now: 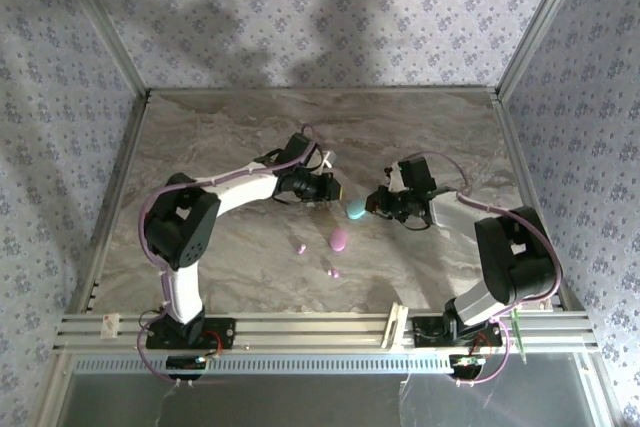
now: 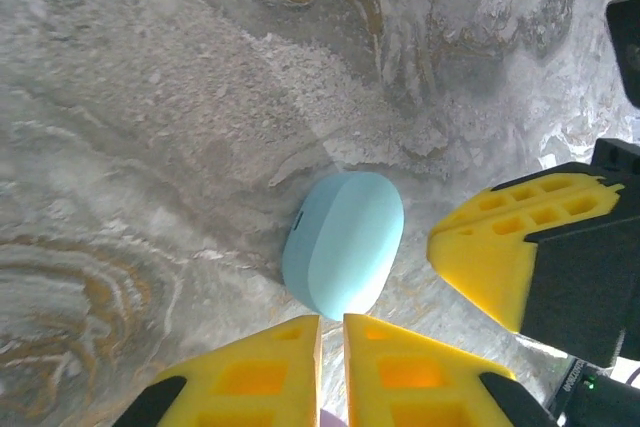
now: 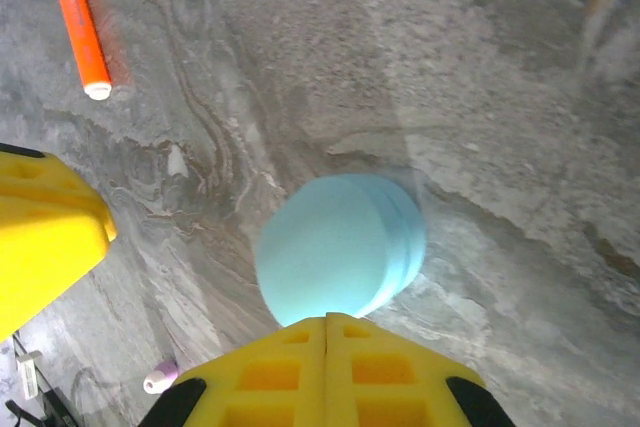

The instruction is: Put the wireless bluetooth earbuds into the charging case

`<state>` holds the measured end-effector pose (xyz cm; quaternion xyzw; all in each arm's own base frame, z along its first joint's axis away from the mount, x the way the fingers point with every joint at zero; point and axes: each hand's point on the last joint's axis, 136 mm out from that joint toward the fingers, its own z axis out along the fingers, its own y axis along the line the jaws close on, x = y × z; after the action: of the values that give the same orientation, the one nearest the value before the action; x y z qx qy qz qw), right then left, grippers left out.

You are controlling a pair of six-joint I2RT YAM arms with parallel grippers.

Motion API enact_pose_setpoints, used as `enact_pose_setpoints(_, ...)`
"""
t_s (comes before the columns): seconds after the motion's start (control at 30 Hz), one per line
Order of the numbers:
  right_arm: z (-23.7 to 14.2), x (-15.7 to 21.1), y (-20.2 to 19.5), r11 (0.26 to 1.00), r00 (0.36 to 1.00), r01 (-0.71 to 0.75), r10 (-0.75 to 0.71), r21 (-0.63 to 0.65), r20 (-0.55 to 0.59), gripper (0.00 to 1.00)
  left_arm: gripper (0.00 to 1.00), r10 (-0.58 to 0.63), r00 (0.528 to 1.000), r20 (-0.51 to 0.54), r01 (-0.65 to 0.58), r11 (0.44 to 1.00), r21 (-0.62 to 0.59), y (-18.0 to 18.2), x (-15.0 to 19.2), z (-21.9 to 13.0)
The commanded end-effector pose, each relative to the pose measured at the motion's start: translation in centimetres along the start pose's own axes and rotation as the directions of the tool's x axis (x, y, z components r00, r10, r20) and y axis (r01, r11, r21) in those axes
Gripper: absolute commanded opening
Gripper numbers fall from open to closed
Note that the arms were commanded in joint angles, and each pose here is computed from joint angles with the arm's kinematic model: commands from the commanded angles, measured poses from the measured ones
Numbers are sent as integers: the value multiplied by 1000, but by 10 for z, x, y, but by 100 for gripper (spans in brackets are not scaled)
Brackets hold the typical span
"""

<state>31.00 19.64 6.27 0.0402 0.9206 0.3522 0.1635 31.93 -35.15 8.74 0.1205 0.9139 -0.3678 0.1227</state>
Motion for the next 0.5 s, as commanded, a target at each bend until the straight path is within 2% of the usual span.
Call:
enact_pose_setpoints(0.0,5,-1,2,999,999,36,-35,26,-28,0,17,-9,999,47,10,1000,-20,4,-4,-14)
enact_pose_setpoints(0.27,30,6,-4,998,995,38,-34,49,-96,1,21,-30,997,75,33,999,-36,16,5,-29)
enact_pose_setpoints(0.47,30,11,-5,994,992,54,-41,100,-121,1,25,-36,994,105,41,998,-44,22,8,-45)
